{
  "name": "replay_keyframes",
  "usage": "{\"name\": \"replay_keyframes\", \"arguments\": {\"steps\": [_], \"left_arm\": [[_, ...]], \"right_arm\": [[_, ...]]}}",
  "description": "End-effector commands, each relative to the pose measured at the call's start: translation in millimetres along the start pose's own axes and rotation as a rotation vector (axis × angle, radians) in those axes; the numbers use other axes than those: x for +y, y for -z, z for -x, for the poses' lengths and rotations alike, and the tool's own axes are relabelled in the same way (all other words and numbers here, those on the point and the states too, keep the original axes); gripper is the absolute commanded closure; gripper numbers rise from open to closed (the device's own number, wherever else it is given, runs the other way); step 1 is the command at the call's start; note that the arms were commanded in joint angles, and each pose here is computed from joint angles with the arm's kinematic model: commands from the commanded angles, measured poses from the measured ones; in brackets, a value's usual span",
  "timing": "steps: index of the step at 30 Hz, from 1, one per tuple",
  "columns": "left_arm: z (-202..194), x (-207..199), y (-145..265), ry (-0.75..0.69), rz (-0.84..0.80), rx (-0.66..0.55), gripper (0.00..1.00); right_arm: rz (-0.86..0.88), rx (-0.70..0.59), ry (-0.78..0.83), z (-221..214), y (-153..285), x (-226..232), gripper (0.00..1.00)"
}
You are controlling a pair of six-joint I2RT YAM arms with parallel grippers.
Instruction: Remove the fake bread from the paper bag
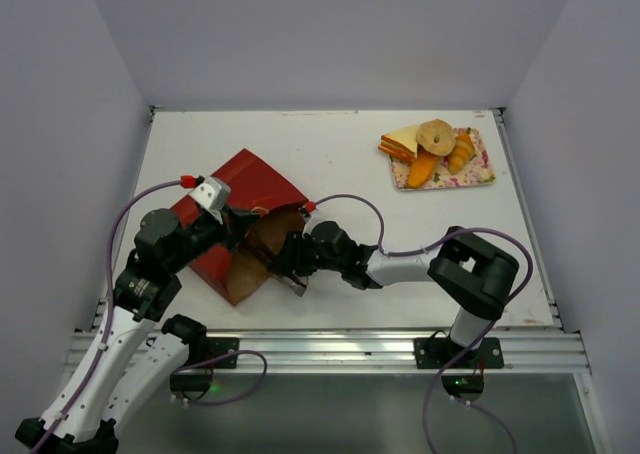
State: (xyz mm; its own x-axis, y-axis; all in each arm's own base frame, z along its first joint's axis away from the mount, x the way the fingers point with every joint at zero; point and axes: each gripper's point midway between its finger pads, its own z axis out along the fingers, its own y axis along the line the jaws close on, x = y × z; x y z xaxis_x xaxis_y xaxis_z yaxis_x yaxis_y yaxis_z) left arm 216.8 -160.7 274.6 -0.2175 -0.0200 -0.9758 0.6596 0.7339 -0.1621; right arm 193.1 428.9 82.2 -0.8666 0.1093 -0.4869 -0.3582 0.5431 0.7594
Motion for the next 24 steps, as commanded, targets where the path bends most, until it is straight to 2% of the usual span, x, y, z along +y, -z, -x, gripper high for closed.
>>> {"name": "replay_keyframes", "arguments": {"steps": [1, 9, 12, 14, 16, 24], "left_arm": [[12.0, -2.5, -0.9, -0.032, -0.021, -0.046, 1.0], [7.9, 3.3, -3.4, -0.02, 0.008, -0.031, 1.0], [-1.6, 23.4, -4.8, 0.006, 0.118, 0.003, 1.0], [-6.7, 50.0, -1.9, 0.026, 0.271, 0.023, 1.0], [-19.2, 64.5, -2.8, 0.05, 0.349, 0.075, 1.0], [-37.3, 89.3, -5.8, 0.097, 0.485, 0.135, 1.0]], "right_arm": [[0.109, -0.051, 0.007, 18.5, -1.6, 34.7, 0.54], [0.11, -0.051, 0.003, 19.5, 3.0, 37.3, 0.66], [0.117, -0.054, 0.005, 19.9, 7.6, 40.1, 0.68], [0.109, -0.058, 0.008, 21.7, 12.8, 40.6, 0.69], [0.094, -0.069, 0.015, 24.2, 16.6, 40.4, 0.7], [0.053, -0.096, 0.039, 33.9, 36.2, 42.2, 0.74]]}}
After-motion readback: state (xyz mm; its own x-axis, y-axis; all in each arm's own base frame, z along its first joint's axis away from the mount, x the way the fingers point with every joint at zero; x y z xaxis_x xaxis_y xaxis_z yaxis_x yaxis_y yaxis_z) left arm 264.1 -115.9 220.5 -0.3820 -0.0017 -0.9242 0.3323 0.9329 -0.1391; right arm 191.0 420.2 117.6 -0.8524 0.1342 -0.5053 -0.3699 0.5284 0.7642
